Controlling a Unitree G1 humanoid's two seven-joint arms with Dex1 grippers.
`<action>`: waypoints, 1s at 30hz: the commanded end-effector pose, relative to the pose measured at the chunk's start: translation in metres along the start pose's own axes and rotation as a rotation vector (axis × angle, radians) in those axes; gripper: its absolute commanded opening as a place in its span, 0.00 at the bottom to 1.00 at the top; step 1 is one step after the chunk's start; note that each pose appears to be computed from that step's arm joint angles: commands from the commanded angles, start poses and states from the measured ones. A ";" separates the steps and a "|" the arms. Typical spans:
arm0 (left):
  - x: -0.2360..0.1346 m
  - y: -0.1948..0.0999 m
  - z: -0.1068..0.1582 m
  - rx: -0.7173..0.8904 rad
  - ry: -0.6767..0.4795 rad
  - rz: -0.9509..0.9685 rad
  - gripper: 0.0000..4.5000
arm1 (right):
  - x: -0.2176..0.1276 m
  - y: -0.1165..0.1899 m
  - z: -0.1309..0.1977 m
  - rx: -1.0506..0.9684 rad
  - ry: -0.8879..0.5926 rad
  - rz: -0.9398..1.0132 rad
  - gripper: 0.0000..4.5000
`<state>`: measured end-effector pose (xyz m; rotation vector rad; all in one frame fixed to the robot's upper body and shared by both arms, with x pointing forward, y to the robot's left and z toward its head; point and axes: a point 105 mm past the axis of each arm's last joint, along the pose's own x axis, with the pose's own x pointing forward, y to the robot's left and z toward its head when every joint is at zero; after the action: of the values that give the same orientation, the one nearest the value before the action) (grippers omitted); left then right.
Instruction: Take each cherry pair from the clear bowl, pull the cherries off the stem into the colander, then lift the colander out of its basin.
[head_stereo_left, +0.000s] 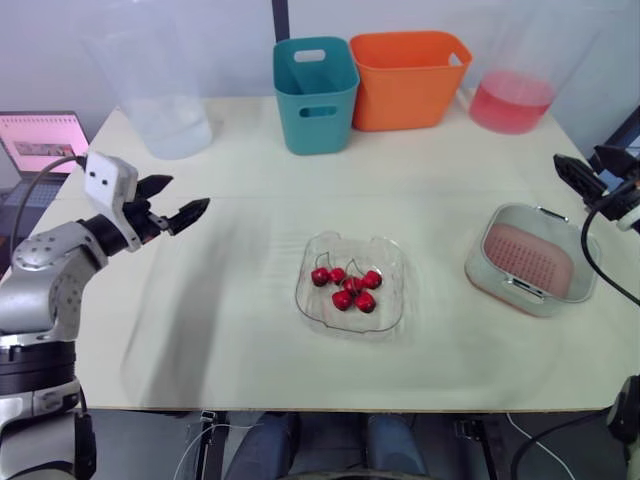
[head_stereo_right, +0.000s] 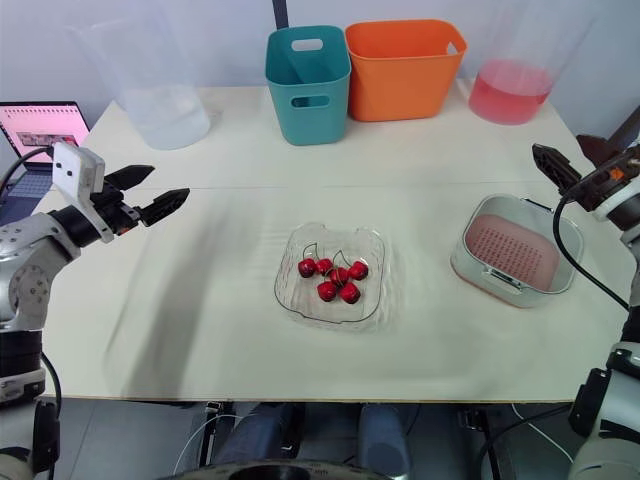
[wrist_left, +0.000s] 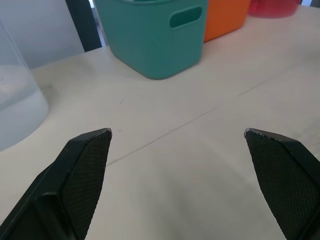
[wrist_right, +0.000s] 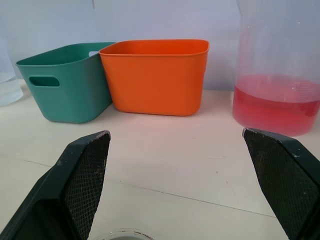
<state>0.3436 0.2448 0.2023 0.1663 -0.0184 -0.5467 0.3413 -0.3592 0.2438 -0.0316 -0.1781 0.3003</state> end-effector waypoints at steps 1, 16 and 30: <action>-0.003 0.005 0.015 0.046 -0.037 0.011 1.00 | 0.001 0.001 0.019 -0.060 -0.052 0.002 1.00; -0.003 -0.008 0.035 0.019 -0.057 -0.077 1.00 | 0.022 0.034 0.040 0.059 0.095 0.084 1.00; -0.045 -0.111 0.017 0.069 0.303 -0.625 1.00 | 0.025 0.254 -0.013 -0.209 0.688 0.813 1.00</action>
<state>0.2500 0.1751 0.1947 0.2883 0.3408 -1.1299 0.2984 -0.1162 0.2205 -0.3807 0.4768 1.0494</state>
